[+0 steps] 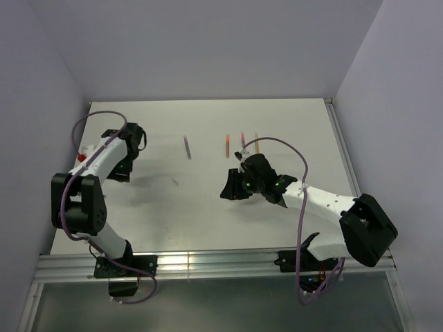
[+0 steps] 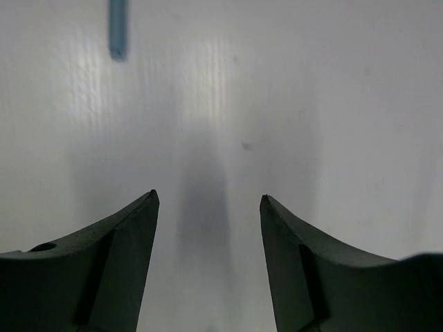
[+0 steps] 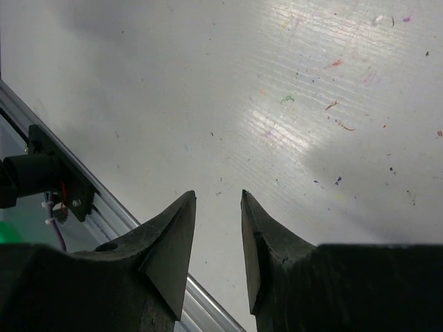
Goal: Insert the pens into the pen caps
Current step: Place the pen cap at the center of the board, then pick up the pen from the corner of the board.
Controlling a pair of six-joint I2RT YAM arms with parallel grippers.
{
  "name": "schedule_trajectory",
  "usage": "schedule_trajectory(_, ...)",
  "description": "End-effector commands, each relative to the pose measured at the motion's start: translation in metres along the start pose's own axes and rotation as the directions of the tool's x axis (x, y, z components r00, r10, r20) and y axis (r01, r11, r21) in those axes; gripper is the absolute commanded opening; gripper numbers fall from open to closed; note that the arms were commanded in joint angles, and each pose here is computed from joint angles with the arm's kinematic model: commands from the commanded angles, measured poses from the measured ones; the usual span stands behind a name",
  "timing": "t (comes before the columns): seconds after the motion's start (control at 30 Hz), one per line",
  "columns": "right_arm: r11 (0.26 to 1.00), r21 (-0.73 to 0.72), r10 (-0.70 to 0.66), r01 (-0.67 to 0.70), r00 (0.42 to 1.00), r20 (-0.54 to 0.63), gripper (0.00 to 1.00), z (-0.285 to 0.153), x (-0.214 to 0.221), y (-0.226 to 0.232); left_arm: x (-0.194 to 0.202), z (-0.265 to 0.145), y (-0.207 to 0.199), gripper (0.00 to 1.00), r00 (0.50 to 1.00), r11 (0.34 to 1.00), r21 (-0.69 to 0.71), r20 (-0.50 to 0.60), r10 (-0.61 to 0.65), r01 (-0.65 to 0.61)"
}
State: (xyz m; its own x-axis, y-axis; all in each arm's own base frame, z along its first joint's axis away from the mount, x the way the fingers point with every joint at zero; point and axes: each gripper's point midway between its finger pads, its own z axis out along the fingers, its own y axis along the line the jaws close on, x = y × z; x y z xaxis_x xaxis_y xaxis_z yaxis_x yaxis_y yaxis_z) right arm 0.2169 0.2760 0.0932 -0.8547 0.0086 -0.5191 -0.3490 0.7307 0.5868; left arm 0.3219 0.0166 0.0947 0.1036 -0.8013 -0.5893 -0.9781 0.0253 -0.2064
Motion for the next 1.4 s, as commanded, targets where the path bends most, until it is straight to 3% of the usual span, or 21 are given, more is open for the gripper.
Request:
schedule_trajectory(0.0, 0.999, -0.045, -0.028, 0.03, 0.999, 0.036, 0.4, -0.007, -0.011, 0.012, -0.026, 0.019, 0.025, 0.65, 0.998, 0.993, -0.1, 0.01, -0.068, 0.069)
schedule_trajectory(0.33, 0.997, -0.064, -0.035, 0.037, 0.999, 0.03, 0.4, -0.009, -0.008, 0.014, -0.081, 0.08, 0.06, 0.61, 0.984, 0.951, -0.257, 0.015, -0.175, 0.173)
schedule_trajectory(0.53, 0.997, -0.065, -0.033, 0.034, 0.999, 0.014, 0.4, -0.007, -0.004, 0.012, -0.103, 0.096, 0.058, 0.6, 0.983, 0.94, -0.287, 0.029, -0.183, 0.183)
schedule_trajectory(1.17, 0.997, -0.069, -0.024, 0.023, 1.0, -0.013, 0.4, -0.001, 0.003, 0.009, -0.114, 0.151, 0.084, 0.56, 0.999, 0.917, -0.397, -0.019, -0.038, 0.027)
schedule_trajectory(1.37, 0.998, -0.066, -0.025, 0.024, 1.0, -0.012, 0.4, -0.002, 0.005, 0.007, -0.106, 0.163, 0.084, 0.49, 0.999, 0.921, -0.389, -0.046, -0.016, -0.003)
